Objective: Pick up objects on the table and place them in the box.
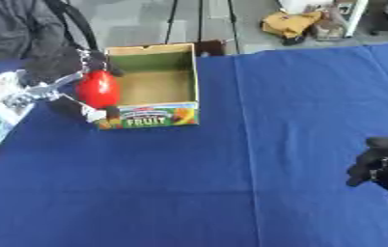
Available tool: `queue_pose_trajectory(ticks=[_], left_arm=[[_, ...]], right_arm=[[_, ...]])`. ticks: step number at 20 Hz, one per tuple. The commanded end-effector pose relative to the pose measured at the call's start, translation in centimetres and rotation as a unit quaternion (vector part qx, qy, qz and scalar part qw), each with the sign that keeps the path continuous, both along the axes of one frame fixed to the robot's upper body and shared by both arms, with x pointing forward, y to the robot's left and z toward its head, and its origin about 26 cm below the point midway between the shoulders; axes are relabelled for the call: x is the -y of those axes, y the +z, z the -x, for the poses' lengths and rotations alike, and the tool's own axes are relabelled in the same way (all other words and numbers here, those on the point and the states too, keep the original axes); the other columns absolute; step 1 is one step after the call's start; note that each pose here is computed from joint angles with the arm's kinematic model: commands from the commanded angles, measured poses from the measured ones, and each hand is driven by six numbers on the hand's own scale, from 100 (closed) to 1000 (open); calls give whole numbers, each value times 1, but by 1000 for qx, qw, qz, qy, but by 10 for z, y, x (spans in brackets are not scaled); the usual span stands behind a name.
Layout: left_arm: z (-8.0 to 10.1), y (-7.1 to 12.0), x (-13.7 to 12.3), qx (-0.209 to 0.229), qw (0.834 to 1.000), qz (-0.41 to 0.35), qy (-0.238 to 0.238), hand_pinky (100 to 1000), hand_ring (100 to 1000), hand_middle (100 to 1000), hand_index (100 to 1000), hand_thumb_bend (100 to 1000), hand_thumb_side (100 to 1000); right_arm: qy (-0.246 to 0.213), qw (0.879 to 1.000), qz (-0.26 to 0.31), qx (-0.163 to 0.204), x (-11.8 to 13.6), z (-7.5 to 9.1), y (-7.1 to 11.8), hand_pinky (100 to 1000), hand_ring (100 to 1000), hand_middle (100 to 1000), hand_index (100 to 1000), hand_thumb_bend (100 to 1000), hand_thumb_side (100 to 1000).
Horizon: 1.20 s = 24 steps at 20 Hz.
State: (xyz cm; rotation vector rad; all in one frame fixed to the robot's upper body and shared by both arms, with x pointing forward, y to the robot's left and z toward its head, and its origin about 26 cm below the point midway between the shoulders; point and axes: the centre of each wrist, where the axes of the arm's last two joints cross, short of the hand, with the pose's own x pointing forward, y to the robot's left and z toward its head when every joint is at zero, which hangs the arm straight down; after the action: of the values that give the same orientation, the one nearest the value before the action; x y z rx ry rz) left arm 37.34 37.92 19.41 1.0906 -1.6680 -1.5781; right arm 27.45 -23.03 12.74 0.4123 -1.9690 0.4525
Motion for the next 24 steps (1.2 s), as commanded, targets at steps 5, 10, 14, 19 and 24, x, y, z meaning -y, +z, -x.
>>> queue_pose_trajectory(ticks=[5, 10, 14, 19, 24], left_arm=[[-30, -3, -38, -38, 996, -14, 84, 154, 447, 640, 791, 100, 170], [-43, -20, -53, -71, 990, 5, 123, 165, 460, 637, 783, 100, 185], [-47, -29, -58, -76, 987, 20, 144, 215, 492, 652, 784, 116, 190], [-48, -37, -55, -56, 987, 25, 146, 584, 669, 711, 788, 386, 655], [-48, -41, -52, -35, 990, 22, 135, 762, 773, 770, 802, 518, 1000]], right_arm=[[20, 1000, 17, 16, -2, 0, 10, 497, 556, 556, 746, 100, 808], [27, 999, 21, 18, -5, -1, 12, 497, 556, 556, 746, 100, 835], [29, 999, 24, 21, -7, -1, 14, 496, 556, 556, 746, 100, 849], [28, 999, 24, 22, -7, -2, 14, 496, 556, 556, 745, 100, 855], [26, 999, 24, 21, -8, -1, 13, 496, 556, 556, 745, 100, 860]])
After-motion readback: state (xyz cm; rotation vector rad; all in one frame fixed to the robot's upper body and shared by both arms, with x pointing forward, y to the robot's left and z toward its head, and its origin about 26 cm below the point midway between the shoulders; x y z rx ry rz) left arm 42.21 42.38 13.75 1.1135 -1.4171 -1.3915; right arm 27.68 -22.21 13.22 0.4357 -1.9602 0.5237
